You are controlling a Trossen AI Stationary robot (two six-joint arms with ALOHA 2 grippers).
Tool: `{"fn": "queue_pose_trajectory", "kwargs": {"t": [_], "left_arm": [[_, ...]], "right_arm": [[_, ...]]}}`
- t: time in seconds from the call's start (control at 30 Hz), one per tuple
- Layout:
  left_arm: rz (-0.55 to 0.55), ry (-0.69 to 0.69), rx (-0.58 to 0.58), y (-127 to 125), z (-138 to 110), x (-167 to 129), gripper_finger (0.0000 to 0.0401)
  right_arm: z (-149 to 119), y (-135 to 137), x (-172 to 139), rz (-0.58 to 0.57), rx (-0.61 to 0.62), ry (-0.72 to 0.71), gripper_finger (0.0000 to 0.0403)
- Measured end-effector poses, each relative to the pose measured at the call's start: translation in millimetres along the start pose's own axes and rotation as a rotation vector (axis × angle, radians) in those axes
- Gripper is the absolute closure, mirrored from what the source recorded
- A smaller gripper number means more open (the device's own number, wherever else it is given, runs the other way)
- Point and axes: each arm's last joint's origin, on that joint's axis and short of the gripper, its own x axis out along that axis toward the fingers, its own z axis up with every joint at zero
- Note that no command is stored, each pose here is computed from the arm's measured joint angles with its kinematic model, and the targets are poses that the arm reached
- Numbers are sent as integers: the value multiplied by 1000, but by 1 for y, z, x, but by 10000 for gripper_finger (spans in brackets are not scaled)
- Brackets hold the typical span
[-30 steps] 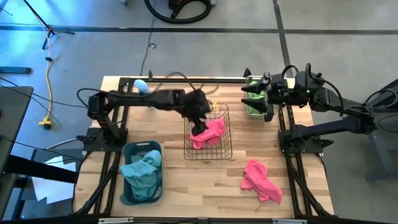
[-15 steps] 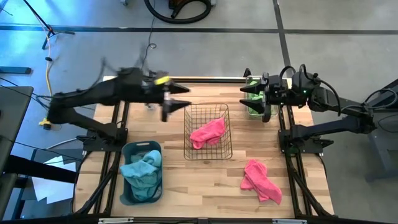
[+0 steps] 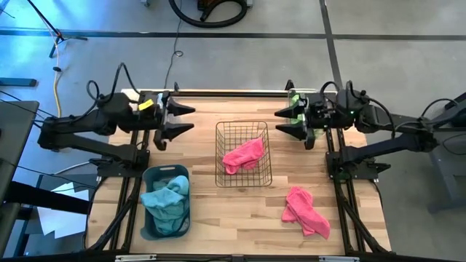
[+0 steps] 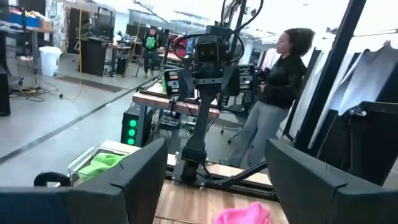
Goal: Sort microfiber towel by color & place in baskets
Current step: Put the pink microfiber cloth into the gold wire basket
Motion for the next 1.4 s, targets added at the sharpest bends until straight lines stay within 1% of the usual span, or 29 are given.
{"fn": "queue_pose_trajectory", "kwargs": {"t": [0.07,0.13,0.3,0.47,0.67,0.77,0.83,0.93,1.0,1.1,1.17,1.27,1.33,1.4], "left_arm": [[-12,-19,6,1,-3,-6,144],[-17,-28,6,2,-8,-11,144],[-38,-78,2,2,-11,-17,144],[-41,-95,-6,3,-11,-20,144],[-45,-105,-48,3,-10,-22,144],[-39,-102,-49,3,-10,-21,144],[-29,-106,-50,3,-10,-22,144],[-3,-108,-53,4,-10,-22,144],[10,-107,-64,4,-10,-21,144],[11,-108,-70,5,-10,-21,144],[11,-108,-70,5,-10,-21,144],[11,-107,-70,5,-10,-21,144],[12,-107,-70,5,-10,-21,144],[12,-107,-71,5,-10,-21,144]], "right_arm": [[-1,0,3,4,-46,3,162],[-2,1,6,6,-55,13,162],[-5,-1,12,-1,14,30,162],[-6,-1,14,-4,20,36,162],[-6,-1,14,-5,74,36,162],[-6,0,14,29,159,49,162],[-8,2,14,84,264,84,162],[-14,10,13,182,438,193,162],[-20,18,12,233,524,277,162],[-32,35,9,270,632,417,162],[-42,47,7,269,706,530,162],[-61,64,3,224,797,721,162],[-76,73,1,138,833,840,162],[-92,81,-2,18,844,938,162]]}}
